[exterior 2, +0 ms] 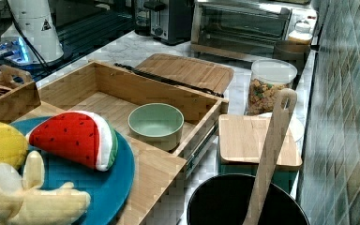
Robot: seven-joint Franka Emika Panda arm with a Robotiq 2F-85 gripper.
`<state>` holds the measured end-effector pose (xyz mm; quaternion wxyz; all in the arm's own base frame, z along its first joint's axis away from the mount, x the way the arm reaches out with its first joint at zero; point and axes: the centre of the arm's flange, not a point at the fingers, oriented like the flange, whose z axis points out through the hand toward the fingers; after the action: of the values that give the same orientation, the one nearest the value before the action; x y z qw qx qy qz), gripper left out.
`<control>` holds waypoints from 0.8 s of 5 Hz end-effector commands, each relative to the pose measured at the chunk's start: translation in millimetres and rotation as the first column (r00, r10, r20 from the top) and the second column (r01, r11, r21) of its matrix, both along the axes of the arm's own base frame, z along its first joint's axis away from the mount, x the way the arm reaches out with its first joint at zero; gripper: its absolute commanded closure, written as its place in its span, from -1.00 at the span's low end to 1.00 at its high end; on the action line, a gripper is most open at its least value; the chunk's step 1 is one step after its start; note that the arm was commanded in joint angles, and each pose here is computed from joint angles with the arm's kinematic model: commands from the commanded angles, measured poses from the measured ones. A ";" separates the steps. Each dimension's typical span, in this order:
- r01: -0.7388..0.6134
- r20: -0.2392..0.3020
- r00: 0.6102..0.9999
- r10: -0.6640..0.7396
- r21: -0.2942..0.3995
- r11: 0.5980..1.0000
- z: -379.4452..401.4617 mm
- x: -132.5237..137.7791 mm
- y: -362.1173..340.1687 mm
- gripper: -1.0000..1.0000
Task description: Close the drawer.
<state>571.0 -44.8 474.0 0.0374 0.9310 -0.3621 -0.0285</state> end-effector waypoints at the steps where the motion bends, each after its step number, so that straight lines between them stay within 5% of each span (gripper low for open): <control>1: -0.108 0.071 0.992 0.107 -0.001 0.994 -19.3 -14.4 -5.3 1.00; 4: -0.397 0.064 0.917 0.393 0.063 0.916 -52.0 3.2 14.2 1.00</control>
<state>573.5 -44.8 427.2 0.0185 0.9769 -0.2128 -0.0029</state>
